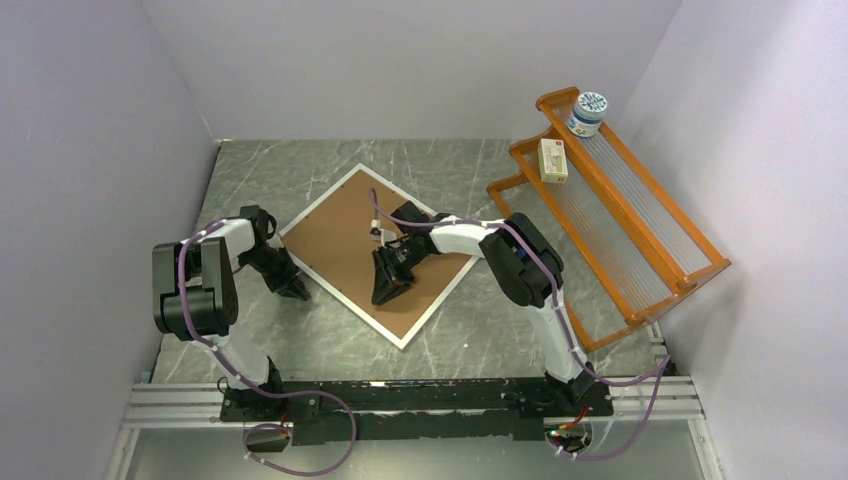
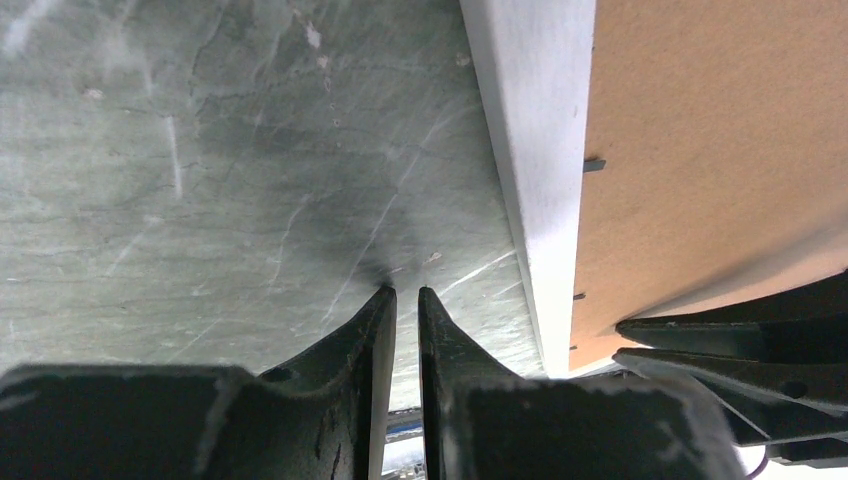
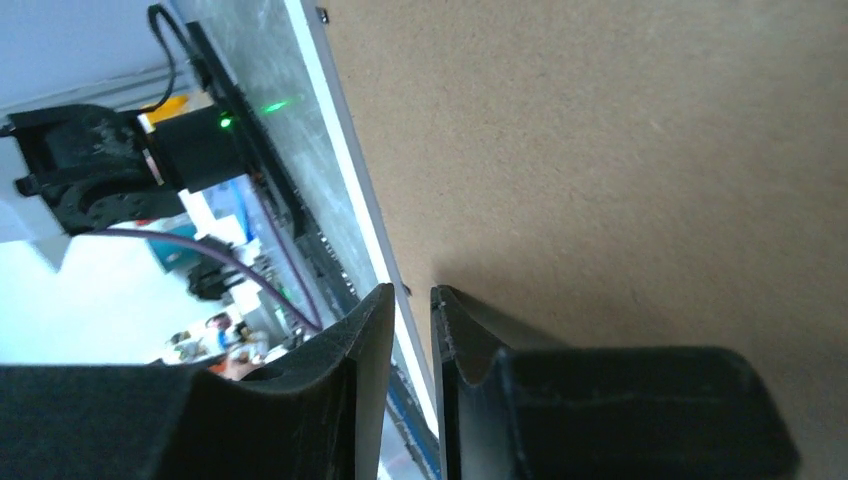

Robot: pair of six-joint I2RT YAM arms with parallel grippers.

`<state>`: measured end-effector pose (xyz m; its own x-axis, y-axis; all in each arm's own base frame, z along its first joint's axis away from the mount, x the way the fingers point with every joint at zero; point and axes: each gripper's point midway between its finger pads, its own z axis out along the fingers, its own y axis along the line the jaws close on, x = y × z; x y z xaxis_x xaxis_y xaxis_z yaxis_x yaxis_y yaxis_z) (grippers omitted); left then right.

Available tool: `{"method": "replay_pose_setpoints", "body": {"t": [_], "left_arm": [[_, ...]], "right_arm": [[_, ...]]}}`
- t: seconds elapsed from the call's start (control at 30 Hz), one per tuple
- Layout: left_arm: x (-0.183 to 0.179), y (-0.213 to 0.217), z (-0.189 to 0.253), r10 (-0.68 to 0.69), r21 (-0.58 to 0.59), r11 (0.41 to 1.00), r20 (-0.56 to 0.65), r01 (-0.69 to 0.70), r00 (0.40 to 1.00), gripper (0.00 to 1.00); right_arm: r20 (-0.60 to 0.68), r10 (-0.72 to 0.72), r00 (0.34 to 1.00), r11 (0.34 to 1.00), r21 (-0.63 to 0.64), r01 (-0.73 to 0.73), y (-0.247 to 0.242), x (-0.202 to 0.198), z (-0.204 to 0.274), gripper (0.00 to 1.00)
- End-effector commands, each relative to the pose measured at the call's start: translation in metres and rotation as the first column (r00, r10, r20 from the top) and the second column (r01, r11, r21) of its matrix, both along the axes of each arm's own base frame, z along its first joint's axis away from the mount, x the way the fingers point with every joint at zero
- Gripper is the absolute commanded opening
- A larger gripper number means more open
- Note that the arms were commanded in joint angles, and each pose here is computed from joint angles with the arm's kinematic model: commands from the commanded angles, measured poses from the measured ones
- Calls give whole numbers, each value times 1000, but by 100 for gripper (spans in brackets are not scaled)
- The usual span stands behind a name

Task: Put the photo into the frame
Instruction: Install the photo frame at the center of the board.

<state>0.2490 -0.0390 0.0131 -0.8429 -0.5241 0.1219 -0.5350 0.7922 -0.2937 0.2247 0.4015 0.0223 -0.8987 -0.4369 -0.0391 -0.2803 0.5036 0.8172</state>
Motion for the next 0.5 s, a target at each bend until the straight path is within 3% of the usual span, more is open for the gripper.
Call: {"method": "replay_pose_setpoints", "body": {"t": [0.0, 0.13, 0.23, 0.33, 0.47], "left_arm": [[6, 4, 9, -10, 23, 1000, 41, 9, 999, 21], [17, 3, 22, 25, 19, 999, 104, -27, 994, 27], [23, 6, 30, 69, 37, 997, 140, -75, 988, 36], [29, 5, 35, 118, 29, 992, 176, -125, 977, 52], [39, 1, 41, 178, -11, 984, 221, -180, 959, 71]], "right_arm": [[409, -9, 913, 849, -479, 223, -96, 70, -102, 27], [566, -91, 820, 840, -398, 368, -89, 114, -42, 28], [686, -183, 704, 808, -303, 506, -89, 159, 11, 32], [760, -248, 601, 745, -247, 619, -105, 200, 44, 52], [804, -256, 536, 663, -258, 703, -135, 241, 57, 76]]}}
